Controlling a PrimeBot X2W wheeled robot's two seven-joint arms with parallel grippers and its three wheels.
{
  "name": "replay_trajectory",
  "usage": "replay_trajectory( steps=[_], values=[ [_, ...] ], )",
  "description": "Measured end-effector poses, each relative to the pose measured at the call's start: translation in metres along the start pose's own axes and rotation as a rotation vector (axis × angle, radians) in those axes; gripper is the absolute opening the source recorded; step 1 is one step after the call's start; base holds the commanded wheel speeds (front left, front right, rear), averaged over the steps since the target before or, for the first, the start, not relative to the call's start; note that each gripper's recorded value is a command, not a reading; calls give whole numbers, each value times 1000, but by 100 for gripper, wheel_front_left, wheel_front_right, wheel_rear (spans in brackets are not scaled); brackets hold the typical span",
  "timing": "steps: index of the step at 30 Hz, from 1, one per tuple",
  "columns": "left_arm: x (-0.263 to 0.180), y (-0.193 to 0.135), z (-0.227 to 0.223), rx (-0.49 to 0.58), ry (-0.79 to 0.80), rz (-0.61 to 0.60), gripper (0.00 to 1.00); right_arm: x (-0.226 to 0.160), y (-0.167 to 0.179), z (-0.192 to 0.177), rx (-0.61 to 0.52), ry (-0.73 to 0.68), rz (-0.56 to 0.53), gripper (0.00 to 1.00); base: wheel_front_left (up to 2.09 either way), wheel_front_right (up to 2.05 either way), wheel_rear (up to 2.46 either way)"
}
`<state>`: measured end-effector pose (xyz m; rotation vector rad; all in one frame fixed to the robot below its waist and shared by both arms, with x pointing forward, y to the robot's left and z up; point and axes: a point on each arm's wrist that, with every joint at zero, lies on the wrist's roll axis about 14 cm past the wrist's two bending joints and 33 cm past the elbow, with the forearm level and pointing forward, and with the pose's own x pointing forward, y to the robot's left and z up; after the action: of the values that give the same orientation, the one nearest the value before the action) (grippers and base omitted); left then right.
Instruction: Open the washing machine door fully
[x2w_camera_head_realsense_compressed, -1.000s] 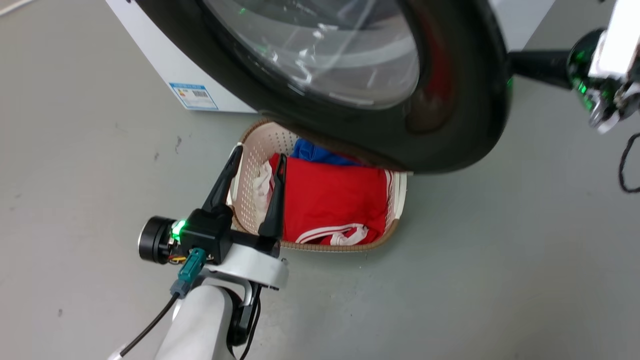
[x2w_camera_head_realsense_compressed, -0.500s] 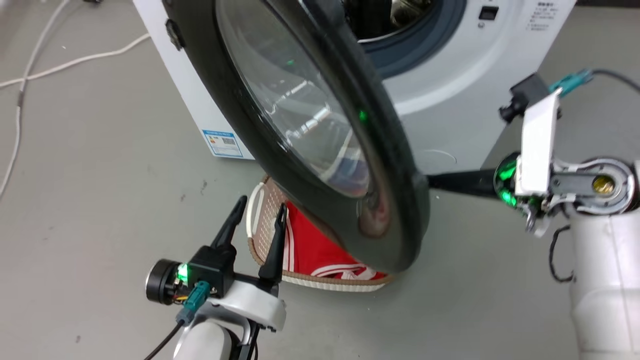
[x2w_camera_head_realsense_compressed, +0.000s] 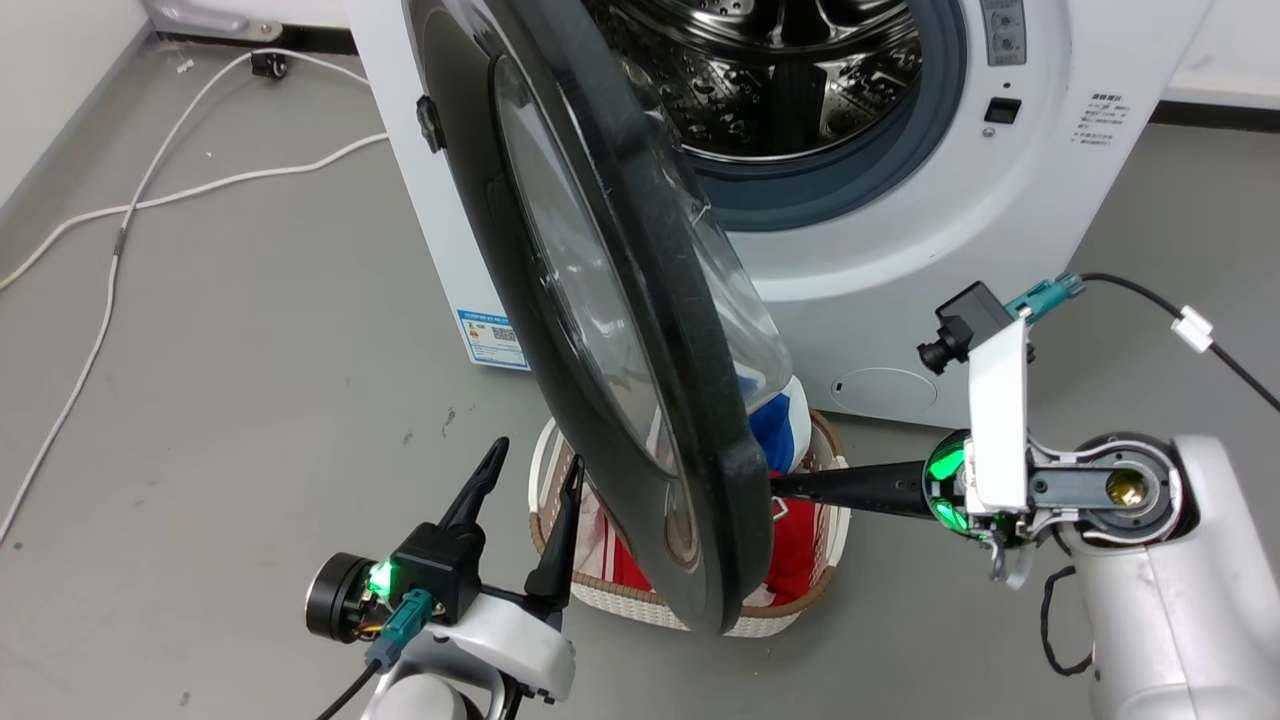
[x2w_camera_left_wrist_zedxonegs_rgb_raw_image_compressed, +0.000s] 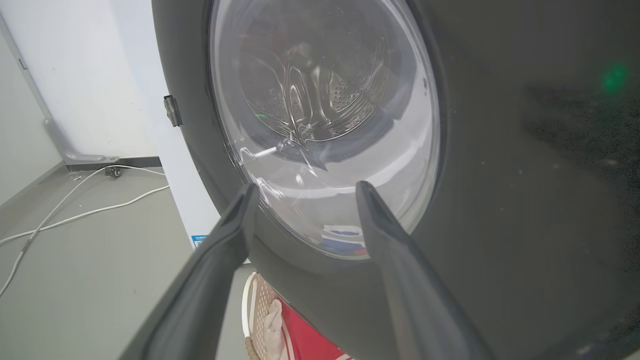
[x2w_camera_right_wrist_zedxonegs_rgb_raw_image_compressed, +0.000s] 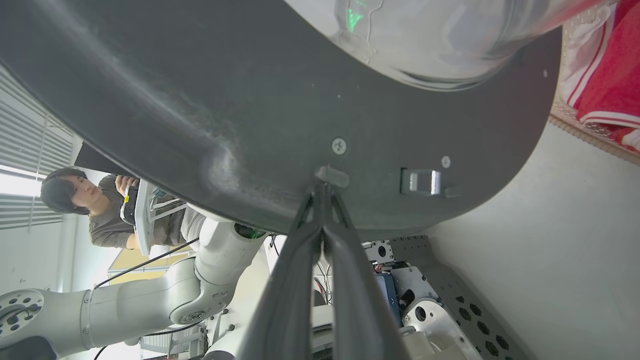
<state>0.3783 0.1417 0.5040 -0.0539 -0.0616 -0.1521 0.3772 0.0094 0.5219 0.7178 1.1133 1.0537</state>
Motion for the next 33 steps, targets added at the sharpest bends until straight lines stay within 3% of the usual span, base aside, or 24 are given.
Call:
replay_trajectory(
  steps=[9,17,24,30,31,32,33],
  values=[
    [-8,-1,1,-9,-2,-1,100,7,12,-5,1,-99,48,0,0,0,0],
    [-16,-1,2,-20,-7,3,100,-37,4,20,77,-508,65,0,0,0,0],
    [-14,-9,3,-29,-11,-22,100,-107,-29,16,133,-877,-38,0,0,0,0],
    [-12,-15,1,-37,-4,-49,100,-164,-56,-5,89,-1128,-243,1,0,0,0],
    [-11,-16,1,-39,-3,-52,100,-173,-58,-8,70,-1163,-278,44,0,0,0],
    [-10,-16,0,-41,-2,-53,100,-181,-59,-11,51,-1204,-311,75,0,0,0],
    [-10,-16,0,-40,-1,-54,100,-188,-59,-13,23,-1234,-345,100,0,0,0]
  ],
)
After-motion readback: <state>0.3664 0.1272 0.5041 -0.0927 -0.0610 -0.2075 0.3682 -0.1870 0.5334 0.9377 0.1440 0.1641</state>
